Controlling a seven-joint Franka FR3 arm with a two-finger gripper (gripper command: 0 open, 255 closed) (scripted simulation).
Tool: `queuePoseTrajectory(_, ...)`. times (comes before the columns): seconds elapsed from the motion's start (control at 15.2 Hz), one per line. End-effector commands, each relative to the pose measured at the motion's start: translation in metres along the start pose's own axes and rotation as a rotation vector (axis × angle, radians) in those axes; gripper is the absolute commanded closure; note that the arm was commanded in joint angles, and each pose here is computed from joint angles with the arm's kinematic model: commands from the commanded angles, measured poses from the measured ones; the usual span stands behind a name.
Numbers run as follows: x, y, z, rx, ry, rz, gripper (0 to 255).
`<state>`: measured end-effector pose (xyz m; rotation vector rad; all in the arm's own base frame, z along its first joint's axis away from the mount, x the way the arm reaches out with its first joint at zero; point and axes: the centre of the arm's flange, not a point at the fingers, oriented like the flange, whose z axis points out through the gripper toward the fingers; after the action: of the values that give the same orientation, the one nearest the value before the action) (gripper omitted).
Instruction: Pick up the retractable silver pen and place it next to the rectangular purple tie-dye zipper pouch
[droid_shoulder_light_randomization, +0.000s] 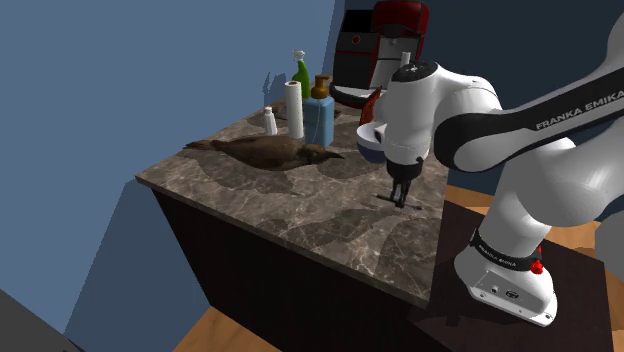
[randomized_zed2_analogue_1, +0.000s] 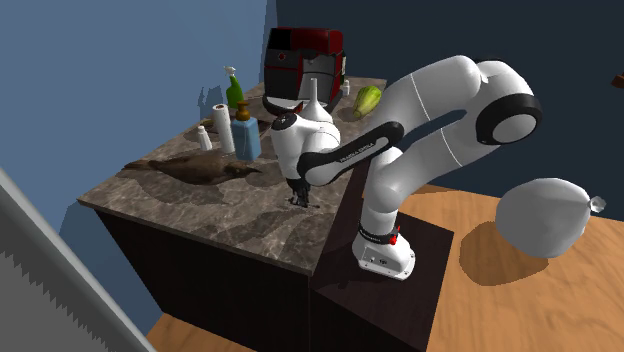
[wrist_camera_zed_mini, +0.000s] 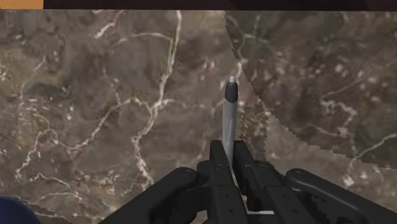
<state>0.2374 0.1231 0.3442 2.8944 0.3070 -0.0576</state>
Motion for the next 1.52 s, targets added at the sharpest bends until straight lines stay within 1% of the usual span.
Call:
queuePoseTrajectory(0.0,0.000,0.003,-0.010,0.000,-0.001,0.000,255)
queuePoseTrajectory(0.86,-0.004,0.018,-0.077,0.000,-0.001,0.000,255)
queuePoseTrajectory(0.92,-0.004,0.018,-0.077,0.000,-0.001,0.000,255)
queuePoseTrajectory(1.45,0.065,0.097,-0.064,0.000,-0.001,0.000,255)
